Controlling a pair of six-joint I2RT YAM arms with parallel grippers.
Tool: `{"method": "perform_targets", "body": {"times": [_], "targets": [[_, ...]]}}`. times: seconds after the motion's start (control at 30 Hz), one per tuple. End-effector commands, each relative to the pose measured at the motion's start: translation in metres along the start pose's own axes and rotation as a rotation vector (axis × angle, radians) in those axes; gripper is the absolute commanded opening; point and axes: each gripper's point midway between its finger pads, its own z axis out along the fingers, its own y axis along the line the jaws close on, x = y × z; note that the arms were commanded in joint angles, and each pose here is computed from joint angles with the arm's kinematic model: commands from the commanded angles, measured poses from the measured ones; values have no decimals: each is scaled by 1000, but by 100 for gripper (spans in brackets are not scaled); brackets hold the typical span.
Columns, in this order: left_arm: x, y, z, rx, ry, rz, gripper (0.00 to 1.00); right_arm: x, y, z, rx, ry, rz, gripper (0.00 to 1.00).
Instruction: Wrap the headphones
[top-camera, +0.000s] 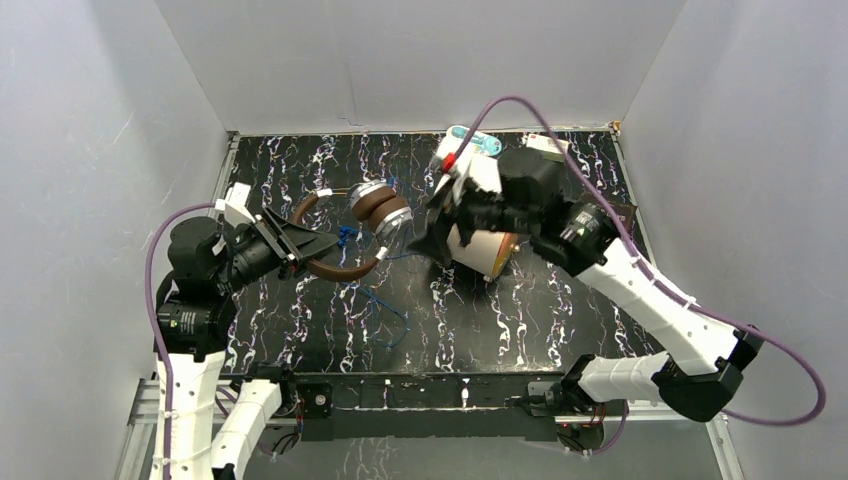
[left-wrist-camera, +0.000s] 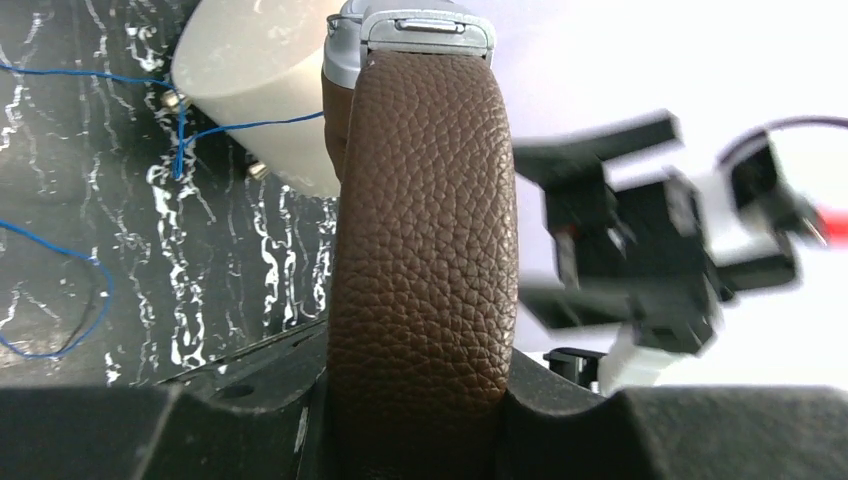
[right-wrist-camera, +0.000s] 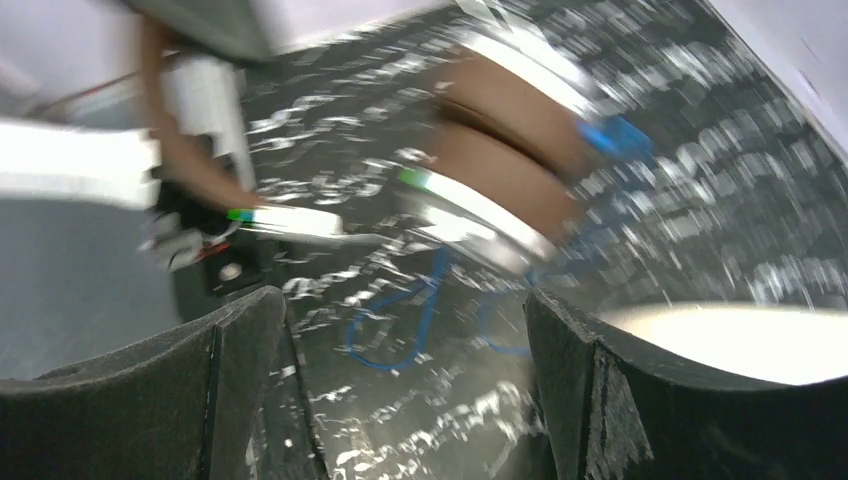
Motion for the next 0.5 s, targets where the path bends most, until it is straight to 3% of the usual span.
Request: {"method": "perform_targets", "body": {"times": [0.0,0.1,0.23,0.47], "targets": [[1,6,3,-19,30,58,0,-24,94,3,-289,-49,-331,99],[4,11,7,-21,71,71,0,-10,135,25,-502,-61,-440,93],[10,17,10,-21,126,83,0,0,152,42,-626,-138,-493,87],[15,19,14,-8,192,99,0,35,142,66,-609,-143,-537,70]]}}
